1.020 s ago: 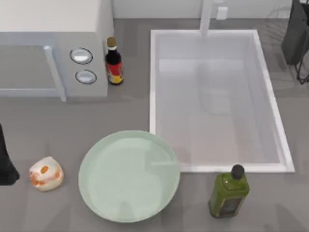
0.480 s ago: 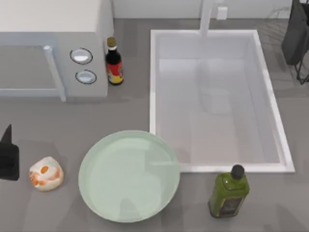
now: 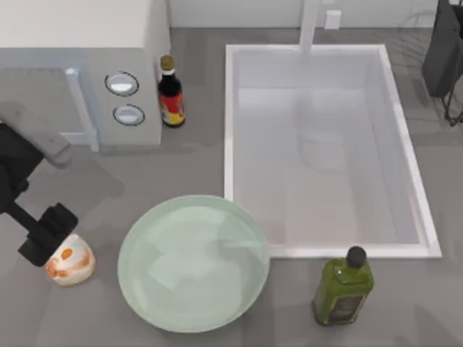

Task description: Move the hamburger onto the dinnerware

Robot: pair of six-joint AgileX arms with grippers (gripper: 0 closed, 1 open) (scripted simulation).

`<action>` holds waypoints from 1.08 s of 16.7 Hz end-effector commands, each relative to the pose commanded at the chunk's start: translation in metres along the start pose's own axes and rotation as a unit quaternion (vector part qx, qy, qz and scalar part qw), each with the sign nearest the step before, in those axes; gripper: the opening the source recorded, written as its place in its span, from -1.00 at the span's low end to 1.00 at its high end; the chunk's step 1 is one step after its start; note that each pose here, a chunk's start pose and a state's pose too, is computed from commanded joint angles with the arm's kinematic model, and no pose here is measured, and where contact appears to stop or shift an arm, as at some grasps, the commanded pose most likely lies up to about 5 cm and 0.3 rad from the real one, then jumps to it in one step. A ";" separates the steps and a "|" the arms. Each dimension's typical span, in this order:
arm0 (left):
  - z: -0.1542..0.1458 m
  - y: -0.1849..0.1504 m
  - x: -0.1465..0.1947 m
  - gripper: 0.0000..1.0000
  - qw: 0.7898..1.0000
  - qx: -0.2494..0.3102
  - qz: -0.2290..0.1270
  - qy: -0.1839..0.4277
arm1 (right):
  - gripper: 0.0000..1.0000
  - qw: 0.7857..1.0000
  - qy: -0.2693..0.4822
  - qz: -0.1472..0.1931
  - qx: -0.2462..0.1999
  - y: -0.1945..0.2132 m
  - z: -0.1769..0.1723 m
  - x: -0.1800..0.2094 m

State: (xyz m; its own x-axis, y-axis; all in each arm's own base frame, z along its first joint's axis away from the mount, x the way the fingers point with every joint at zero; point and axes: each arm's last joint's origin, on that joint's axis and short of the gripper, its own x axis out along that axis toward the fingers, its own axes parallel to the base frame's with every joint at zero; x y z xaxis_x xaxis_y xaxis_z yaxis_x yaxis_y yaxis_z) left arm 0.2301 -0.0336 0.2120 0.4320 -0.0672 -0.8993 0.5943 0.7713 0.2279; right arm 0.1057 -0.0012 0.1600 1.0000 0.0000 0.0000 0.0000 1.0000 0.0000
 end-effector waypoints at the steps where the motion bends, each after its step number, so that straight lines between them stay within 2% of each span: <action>1: 0.009 0.002 0.011 1.00 0.999 0.026 -0.025 0.035 | 1.00 1.000 0.000 0.000 0.000 0.000 0.000 0.000; 5: 0.032 0.004 0.047 1.00 0.979 0.110 -0.108 0.135 | 1.00 1.000 0.000 0.000 0.000 0.000 0.000 0.000; 8: 0.037 0.001 0.060 1.00 0.965 0.142 -0.142 0.169 | 1.00 1.000 0.000 0.000 0.000 0.000 0.000 0.000; 14: 0.036 0.001 0.062 1.00 0.964 0.143 -0.144 0.172 | 1.00 1.000 0.000 0.000 0.000 0.000 0.000 0.000; 18: 0.028 -0.005 0.089 1.00 0.963 0.145 -0.145 0.173 | 1.00 1.000 0.000 0.000 0.000 0.000 0.000 0.000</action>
State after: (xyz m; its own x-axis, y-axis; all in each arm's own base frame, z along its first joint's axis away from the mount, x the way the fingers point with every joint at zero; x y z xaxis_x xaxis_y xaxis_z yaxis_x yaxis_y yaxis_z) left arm 0.2846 -0.0612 0.1416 -0.0027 -0.0004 -1.0000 0.8424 0.5389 -0.0025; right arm 0.1057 -0.0012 0.1600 1.0000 0.0000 0.0000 0.0000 1.0000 0.0000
